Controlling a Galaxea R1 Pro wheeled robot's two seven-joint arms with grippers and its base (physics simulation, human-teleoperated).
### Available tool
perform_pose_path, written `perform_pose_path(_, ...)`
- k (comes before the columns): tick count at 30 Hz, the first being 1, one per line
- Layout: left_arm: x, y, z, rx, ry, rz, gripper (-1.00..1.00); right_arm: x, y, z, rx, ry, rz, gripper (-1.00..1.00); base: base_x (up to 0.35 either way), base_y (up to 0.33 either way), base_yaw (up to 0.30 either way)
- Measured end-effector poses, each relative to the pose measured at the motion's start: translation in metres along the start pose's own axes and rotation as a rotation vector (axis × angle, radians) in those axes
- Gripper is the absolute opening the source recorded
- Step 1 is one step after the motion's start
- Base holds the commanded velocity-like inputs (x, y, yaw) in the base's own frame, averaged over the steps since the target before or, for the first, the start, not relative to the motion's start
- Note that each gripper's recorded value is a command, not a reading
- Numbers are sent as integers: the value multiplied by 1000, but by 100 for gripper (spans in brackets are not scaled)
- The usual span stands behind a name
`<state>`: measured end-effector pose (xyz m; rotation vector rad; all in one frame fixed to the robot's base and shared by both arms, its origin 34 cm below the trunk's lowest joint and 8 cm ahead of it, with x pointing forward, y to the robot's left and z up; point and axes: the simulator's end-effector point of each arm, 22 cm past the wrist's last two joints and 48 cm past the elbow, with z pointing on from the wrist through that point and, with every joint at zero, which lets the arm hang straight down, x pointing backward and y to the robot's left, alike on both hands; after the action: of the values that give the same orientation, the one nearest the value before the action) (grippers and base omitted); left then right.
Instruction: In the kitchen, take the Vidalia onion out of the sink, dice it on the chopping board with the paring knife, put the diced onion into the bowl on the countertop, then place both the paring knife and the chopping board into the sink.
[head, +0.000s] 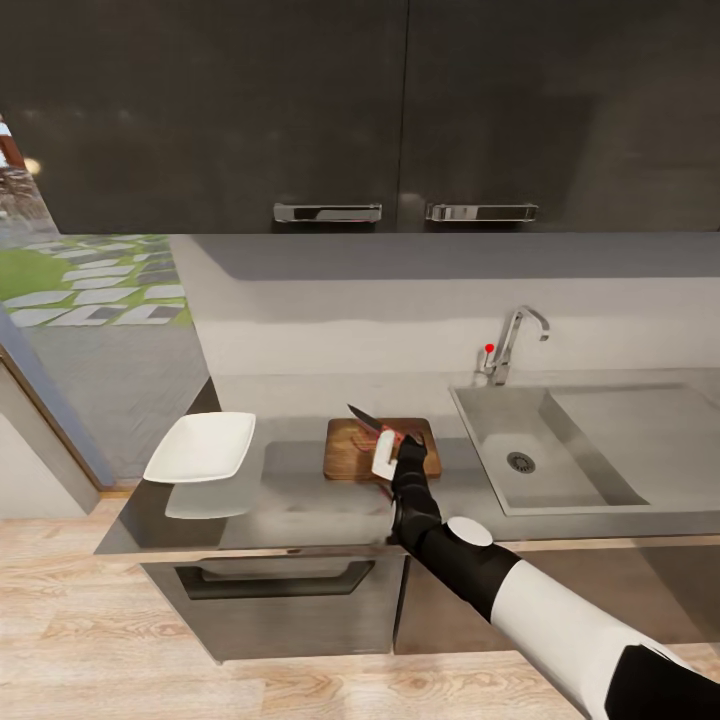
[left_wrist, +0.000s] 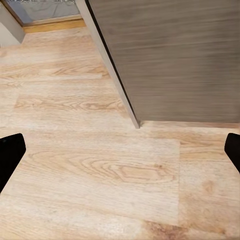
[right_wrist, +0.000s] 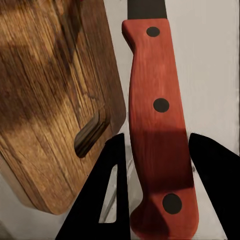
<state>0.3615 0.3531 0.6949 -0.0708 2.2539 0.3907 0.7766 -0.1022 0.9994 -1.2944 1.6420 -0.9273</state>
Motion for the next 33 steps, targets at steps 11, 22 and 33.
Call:
perform_pose_path(11, 0, 0, 0, -1, 0, 0, 100, 1, 2, 1, -4, 4, -1, -100, 0, 0, 0)
perform_pose_path(22, 0, 0, 0, 0, 0, 0, 100, 1, 2, 1, -4, 4, 0, -100, 0, 0, 0)
perform_pose_path(33, 0, 0, 0, -1, 1, 0, 100, 2, 2, 1, -4, 5, -1, -100, 0, 0, 0)
